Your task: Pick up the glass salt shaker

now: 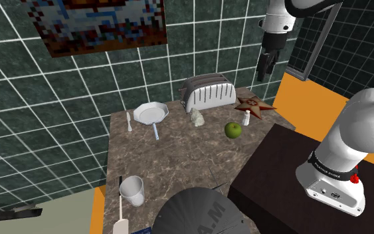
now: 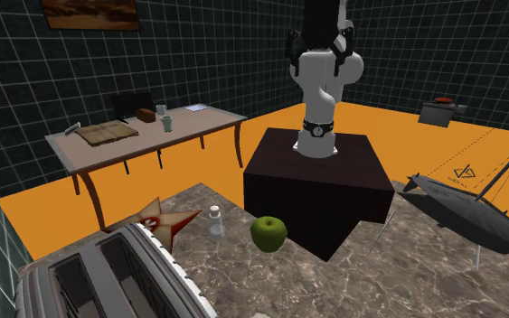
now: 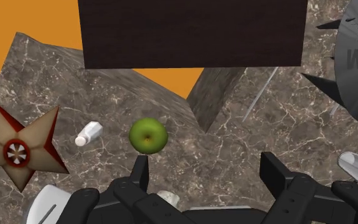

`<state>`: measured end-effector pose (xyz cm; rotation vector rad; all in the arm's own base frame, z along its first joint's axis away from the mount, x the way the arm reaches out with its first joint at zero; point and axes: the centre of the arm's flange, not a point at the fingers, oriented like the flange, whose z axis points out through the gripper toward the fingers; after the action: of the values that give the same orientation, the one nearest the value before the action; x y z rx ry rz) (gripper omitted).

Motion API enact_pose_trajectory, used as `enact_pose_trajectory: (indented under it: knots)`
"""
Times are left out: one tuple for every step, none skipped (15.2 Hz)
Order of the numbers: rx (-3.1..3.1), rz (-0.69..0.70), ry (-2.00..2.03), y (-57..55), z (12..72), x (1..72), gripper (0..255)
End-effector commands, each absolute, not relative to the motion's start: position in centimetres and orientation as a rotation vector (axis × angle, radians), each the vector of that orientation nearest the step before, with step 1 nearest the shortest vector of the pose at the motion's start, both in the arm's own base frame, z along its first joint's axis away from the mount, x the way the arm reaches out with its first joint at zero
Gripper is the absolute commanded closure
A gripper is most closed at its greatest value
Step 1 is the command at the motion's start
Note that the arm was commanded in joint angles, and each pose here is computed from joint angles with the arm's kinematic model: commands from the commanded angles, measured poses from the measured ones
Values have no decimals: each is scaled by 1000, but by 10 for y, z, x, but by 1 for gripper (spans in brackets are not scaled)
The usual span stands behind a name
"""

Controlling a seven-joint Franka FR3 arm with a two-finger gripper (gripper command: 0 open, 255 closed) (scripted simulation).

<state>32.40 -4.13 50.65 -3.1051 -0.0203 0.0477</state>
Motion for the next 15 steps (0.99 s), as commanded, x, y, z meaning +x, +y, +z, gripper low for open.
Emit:
enact_pose_trajectory:
  knots:
    - [-3103, 54, -15, -58, 489, 330, 0]
    - [-3101, 58, -11, -66, 478, 334, 0]
    - [-3100, 62, -8, -74, 468, 339, 0]
    - [-3099, 66, -5, -82, 458, 343, 0]
    - [-3097, 70, -2, -89, 448, 347, 0]
    - [-3096, 74, 2, -97, 438, 351, 0]
    - [-3094, 79, 5, -105, 427, 355, 0]
    - [-3093, 83, 8, -113, 417, 358, 0]
    - [-3091, 87, 11, -121, 407, 362, 0]
    - [-3090, 91, 15, -128, 396, 366, 0]
    - [-3088, 95, 18, -136, 386, 370, 0]
    - [-3087, 99, 21, -144, 376, 373, 0]
    - [-3085, 103, 24, -152, 365, 377, 0]
    - [-3084, 107, 28, -159, 355, 381, 0]
    - [-3082, 111, 31, -167, 345, 384, 0]
